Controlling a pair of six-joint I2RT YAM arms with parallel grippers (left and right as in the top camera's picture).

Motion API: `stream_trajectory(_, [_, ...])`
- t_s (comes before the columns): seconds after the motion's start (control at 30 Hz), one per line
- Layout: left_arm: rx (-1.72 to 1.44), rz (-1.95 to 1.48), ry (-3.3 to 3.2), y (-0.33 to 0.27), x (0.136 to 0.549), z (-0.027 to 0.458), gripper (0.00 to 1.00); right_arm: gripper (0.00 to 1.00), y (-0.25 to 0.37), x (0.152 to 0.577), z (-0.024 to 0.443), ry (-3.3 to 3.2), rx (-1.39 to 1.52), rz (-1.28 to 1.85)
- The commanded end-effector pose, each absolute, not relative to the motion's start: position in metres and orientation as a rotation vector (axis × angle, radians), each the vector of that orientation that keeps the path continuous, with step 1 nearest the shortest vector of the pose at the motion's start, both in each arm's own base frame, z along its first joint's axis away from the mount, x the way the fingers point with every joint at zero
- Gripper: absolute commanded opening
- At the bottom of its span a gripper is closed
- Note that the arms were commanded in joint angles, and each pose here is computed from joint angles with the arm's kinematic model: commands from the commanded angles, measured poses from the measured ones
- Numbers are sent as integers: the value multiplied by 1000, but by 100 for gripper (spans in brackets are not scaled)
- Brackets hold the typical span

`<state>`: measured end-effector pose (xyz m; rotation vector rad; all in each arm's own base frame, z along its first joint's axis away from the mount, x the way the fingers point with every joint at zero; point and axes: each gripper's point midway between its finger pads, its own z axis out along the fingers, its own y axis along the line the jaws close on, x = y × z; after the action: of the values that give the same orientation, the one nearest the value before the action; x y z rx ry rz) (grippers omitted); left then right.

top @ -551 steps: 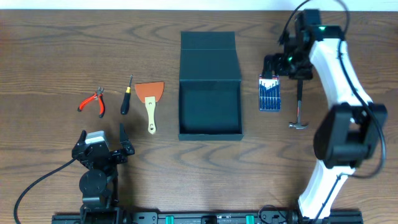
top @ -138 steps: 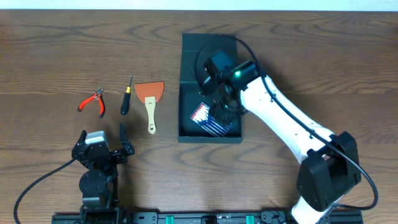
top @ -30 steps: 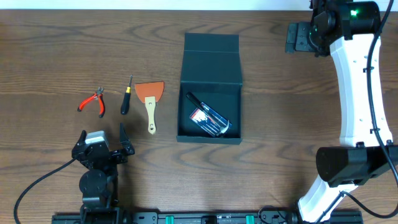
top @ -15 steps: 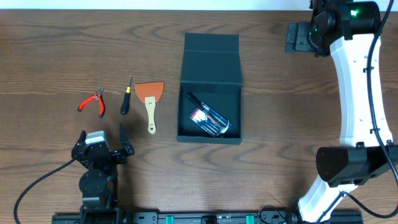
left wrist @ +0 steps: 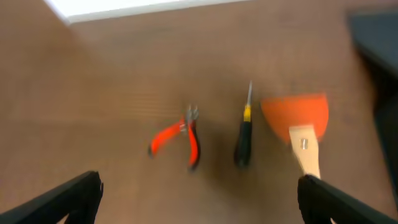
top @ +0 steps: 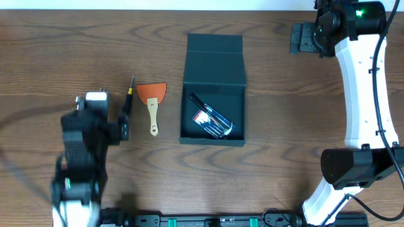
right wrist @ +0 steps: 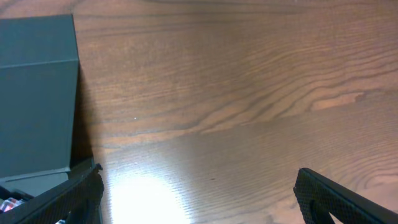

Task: Pack container
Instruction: 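Reach the left gripper to the black-and-yellow screwdriver and grasp it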

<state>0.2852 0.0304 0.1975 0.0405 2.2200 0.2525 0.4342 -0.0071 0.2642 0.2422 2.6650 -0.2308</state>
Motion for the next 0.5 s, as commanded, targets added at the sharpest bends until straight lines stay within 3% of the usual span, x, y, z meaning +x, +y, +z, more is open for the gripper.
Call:
stream_trajectory(0.0, [107, 268, 2364, 31, 311, 192, 99, 99, -9, 434, 271, 2642, 272, -220])
stream_trajectory(0.17, [147, 257, 2473, 29, 347, 169, 98, 99, -9, 434, 271, 2642, 272, -220])
stream_trajectory(0.47, [173, 57, 2537, 4, 355, 141, 99, 99, -9, 434, 271, 2642, 272, -220])
